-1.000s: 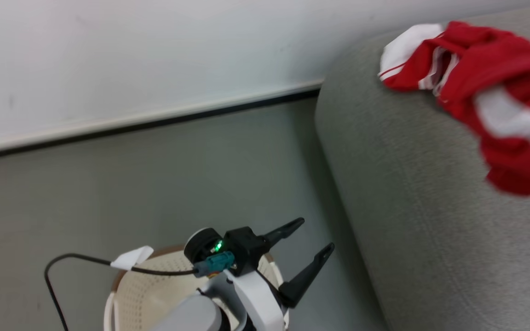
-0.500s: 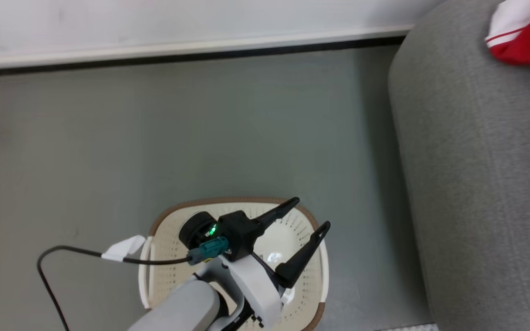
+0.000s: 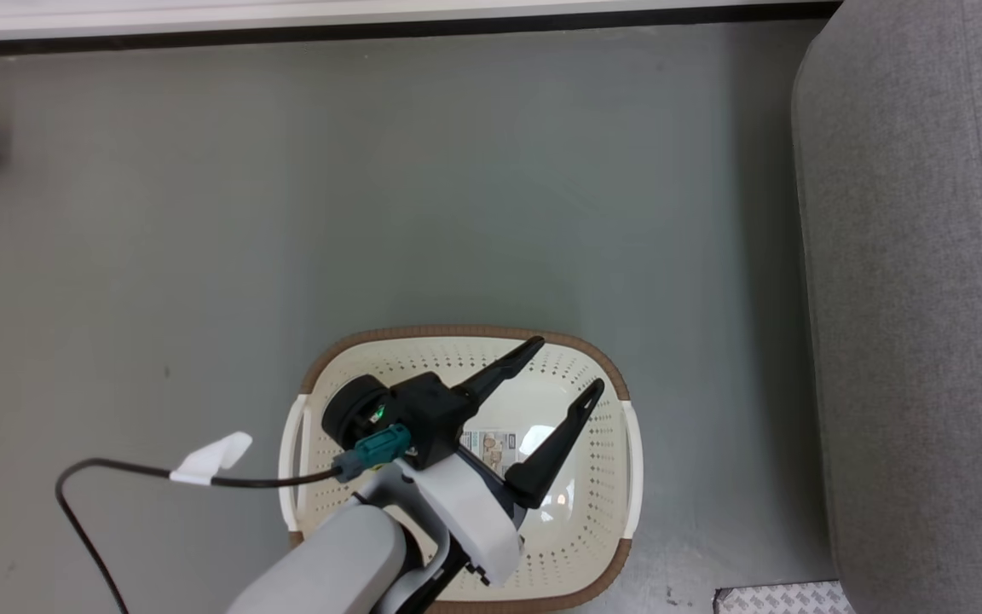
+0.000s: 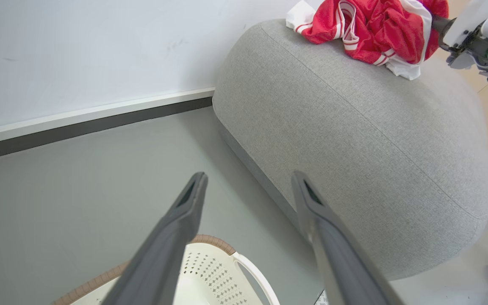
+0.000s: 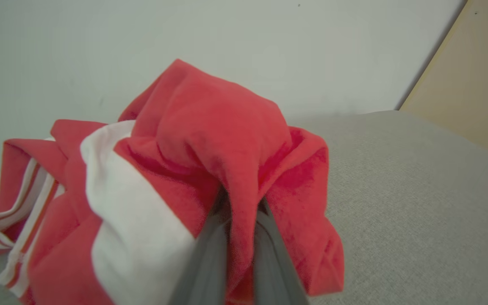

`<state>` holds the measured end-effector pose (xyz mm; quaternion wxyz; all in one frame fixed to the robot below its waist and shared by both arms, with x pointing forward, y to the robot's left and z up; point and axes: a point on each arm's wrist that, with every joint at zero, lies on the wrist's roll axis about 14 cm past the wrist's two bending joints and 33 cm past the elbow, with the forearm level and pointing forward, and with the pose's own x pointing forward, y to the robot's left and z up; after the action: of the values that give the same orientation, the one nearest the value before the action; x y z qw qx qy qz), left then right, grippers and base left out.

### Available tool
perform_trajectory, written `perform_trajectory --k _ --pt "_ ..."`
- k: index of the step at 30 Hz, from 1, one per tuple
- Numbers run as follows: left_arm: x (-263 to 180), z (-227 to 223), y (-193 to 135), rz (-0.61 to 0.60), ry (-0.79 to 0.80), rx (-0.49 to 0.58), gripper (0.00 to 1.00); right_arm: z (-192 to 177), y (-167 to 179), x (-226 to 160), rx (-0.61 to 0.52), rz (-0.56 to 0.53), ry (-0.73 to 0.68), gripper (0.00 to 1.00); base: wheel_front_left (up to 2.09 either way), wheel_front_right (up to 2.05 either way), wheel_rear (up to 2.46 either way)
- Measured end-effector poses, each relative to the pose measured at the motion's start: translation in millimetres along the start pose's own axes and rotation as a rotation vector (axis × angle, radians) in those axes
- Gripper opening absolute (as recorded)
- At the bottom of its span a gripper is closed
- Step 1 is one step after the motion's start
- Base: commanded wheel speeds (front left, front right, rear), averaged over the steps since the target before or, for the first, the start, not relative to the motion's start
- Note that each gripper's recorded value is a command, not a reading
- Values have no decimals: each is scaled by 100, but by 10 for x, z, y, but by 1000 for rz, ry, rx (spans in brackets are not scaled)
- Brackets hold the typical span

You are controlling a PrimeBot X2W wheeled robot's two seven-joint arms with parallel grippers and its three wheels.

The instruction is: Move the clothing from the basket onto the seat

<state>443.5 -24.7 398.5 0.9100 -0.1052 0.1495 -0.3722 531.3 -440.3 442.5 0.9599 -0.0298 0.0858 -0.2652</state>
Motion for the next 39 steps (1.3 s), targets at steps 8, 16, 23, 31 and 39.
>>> perform_trajectory --k 8,16,23,31,39 --pt "-43 119 -20 24 -36 -3 100 34 -129 -146 22 -17 -5 100 0 0 0" --pt "-219 314 33 108 -103 -7 100 196 -288 -469 -68 31 -41 100 0 0 0" --pt "-577 383 164 249 -139 -7 100 549 -182 -956 -108 130 -189 100 0 0 0" --pt "-1133 475 332 443 -200 -18 100 668 142 -1661 -74 263 -288 100 0 0 0" --pt "-1694 565 469 595 -270 18 100 593 600 -2219 7 409 -305 100 0 0 0"
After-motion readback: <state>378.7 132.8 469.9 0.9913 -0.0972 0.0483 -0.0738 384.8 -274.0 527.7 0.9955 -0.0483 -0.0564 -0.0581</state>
